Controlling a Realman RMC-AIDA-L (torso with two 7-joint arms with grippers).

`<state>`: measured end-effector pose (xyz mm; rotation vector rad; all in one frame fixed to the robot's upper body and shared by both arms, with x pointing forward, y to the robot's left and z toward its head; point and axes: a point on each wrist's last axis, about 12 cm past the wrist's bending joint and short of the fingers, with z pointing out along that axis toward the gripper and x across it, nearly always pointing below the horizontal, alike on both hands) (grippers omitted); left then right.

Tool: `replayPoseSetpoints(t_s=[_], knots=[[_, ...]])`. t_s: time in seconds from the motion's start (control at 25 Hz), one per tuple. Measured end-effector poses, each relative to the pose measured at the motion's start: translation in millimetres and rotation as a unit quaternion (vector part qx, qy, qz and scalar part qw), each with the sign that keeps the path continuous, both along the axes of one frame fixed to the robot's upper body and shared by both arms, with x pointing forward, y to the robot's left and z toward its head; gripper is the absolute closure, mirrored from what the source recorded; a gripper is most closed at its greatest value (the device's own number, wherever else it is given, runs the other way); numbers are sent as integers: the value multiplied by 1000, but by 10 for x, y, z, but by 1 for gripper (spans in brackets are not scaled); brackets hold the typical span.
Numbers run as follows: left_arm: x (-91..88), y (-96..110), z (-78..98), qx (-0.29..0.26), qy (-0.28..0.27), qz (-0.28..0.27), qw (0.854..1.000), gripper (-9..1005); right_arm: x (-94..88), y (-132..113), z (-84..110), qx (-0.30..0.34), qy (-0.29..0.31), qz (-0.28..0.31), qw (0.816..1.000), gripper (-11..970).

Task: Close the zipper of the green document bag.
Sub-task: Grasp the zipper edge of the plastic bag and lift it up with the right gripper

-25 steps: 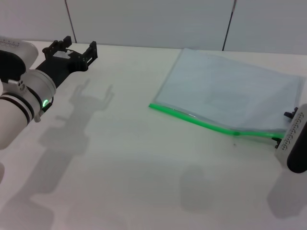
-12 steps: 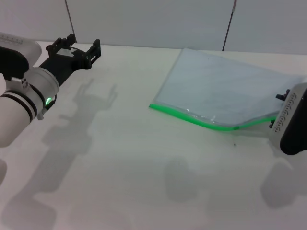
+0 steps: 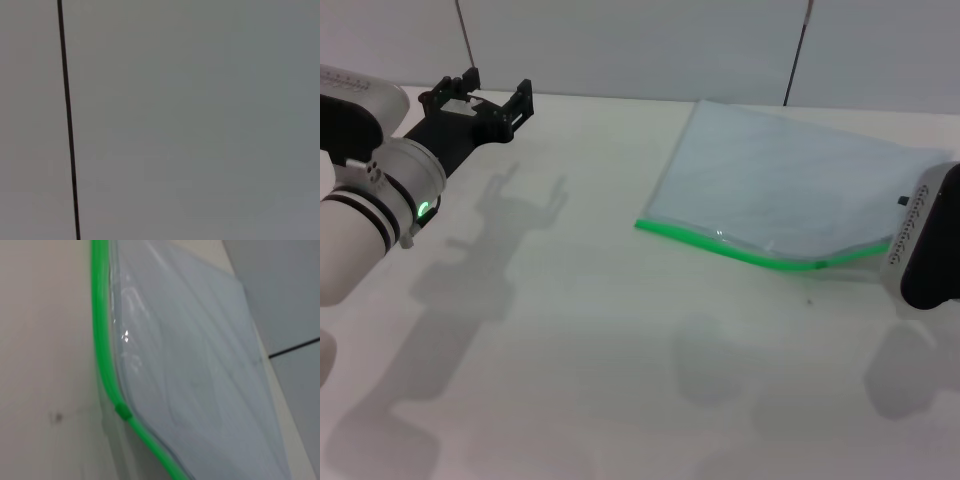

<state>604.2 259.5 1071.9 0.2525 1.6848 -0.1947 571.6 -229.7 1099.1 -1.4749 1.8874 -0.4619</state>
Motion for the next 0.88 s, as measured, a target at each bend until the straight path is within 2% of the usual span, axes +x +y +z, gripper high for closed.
replayPoseSetpoints(t_s=[0.64,0.88], knots=[[-7,7,-17,3,3,0,1000,275,30,-57,38,-21,7,5,1000,440],[-6,13,-15,3,2,1,1000,275,23,-62,36,-42,1,27,999,442]])
